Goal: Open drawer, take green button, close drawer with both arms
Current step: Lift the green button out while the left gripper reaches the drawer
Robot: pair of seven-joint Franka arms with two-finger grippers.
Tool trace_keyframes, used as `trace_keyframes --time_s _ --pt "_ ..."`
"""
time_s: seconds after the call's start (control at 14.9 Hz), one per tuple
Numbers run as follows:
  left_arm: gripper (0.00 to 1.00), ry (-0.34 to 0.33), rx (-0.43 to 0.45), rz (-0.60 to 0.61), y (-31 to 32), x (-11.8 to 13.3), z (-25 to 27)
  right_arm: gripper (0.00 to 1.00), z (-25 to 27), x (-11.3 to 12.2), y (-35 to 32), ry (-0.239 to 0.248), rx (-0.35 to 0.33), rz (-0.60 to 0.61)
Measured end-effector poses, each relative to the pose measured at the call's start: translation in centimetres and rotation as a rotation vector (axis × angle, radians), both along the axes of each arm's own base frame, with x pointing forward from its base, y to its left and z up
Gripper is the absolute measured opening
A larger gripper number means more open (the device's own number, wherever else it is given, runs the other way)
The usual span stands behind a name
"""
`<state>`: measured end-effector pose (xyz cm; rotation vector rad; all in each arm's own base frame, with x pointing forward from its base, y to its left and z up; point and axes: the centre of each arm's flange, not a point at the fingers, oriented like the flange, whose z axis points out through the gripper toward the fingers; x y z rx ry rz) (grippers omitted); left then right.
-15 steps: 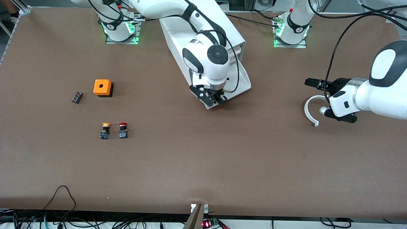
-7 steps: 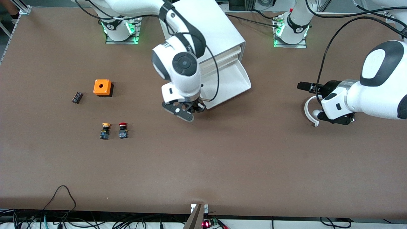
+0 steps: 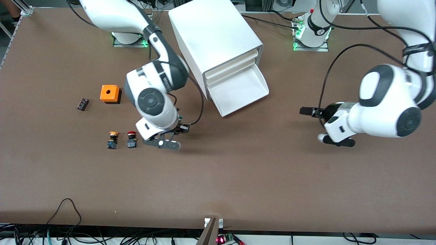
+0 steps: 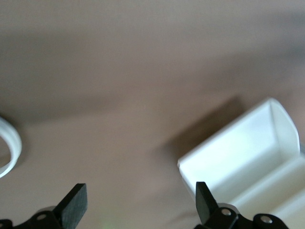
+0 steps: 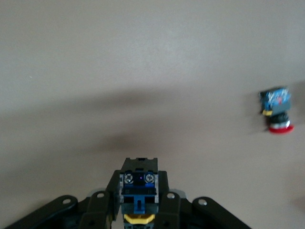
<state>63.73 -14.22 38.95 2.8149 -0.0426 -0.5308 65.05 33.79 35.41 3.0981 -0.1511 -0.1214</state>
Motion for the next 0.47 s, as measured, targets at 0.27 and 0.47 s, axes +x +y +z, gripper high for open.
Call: trace_keyframes --time_s 0.27,0.47 --pt "1.0 -0.007 0.114 0.122 -6.0 -1.7 -3.7 0.33 -2.4 1.3 -4.4 0.038 0.015 0.155" --pt "1.0 -0.079 0.205 0.208 -10.1 -3.6 -7.6 0.33 -5.5 1.6 -6.8 0.037 0.012 0.209"
